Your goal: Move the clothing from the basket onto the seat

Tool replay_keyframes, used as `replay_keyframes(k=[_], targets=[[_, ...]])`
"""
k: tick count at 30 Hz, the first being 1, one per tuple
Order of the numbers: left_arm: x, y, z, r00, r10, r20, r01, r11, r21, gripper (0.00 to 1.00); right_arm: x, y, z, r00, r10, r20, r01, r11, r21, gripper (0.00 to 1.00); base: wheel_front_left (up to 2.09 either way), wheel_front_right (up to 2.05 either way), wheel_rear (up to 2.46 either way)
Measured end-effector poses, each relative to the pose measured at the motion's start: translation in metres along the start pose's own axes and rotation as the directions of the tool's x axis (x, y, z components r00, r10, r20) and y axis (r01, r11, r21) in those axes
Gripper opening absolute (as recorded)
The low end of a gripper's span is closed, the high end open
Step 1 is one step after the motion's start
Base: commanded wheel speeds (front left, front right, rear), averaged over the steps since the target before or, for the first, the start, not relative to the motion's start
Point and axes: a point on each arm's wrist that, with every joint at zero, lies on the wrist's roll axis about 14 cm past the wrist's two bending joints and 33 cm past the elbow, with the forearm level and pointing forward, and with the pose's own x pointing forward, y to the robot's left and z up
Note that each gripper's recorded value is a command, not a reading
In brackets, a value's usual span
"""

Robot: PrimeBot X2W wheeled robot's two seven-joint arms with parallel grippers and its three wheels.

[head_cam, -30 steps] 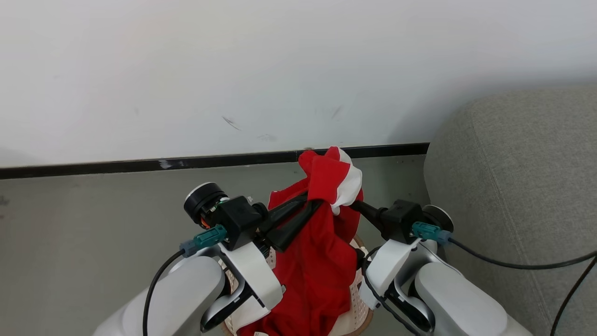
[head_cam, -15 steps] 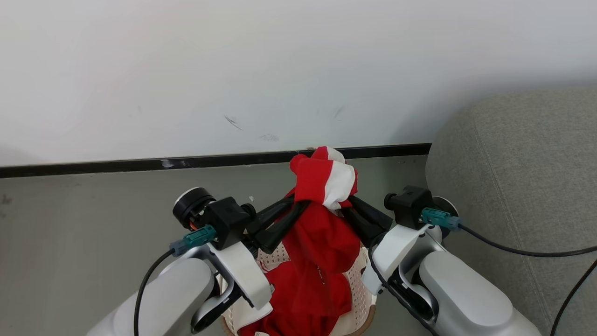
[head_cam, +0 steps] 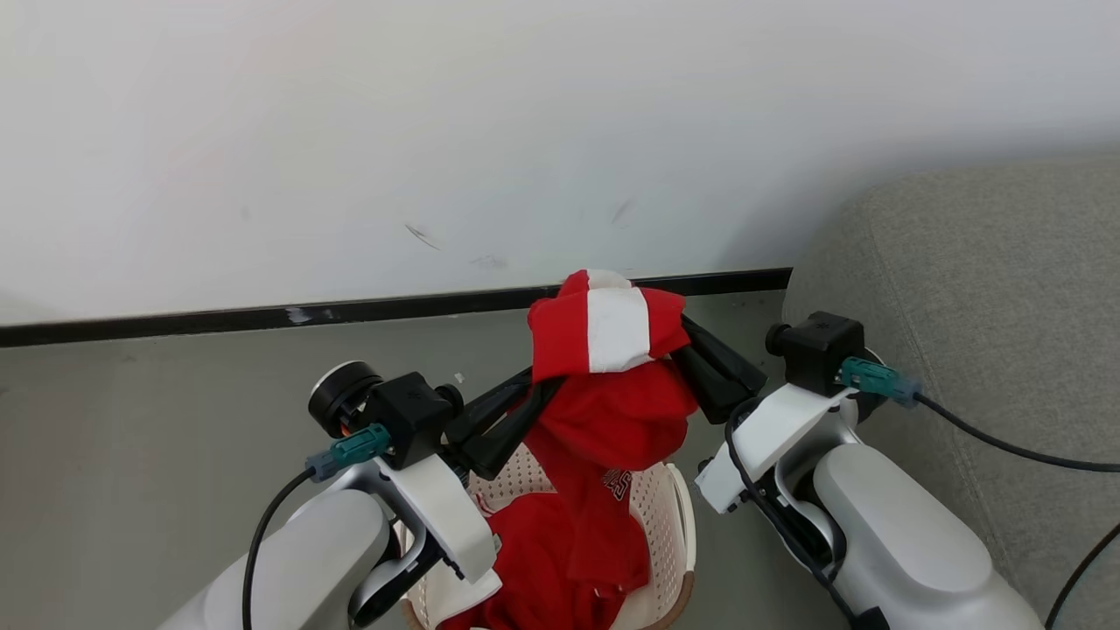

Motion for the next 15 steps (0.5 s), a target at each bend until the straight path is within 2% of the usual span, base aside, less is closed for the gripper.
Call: replay_keyframes(k=[1, 15], targets=[[0.0, -0.001, 0.0, 1.0, -0.002, 0.0, 0.002, 1.0, 0.0, 1.0, 0.0, -0.002, 0.002, 1.0, -0.007, 0.005, 0.007, 1.0, -0.001, 0.0, 0.0, 0.0, 0.0], [0.007, -0.012, 0.003, 0.999, -0.037, 0.01, 0.037, 0.999, -0.002, 1.0, -0.031, -0.058, 0.015, 0.984, -0.173, 0.038, 0.173, 0.985, -0.022, 0.0, 0.0, 0.0, 0.0]])
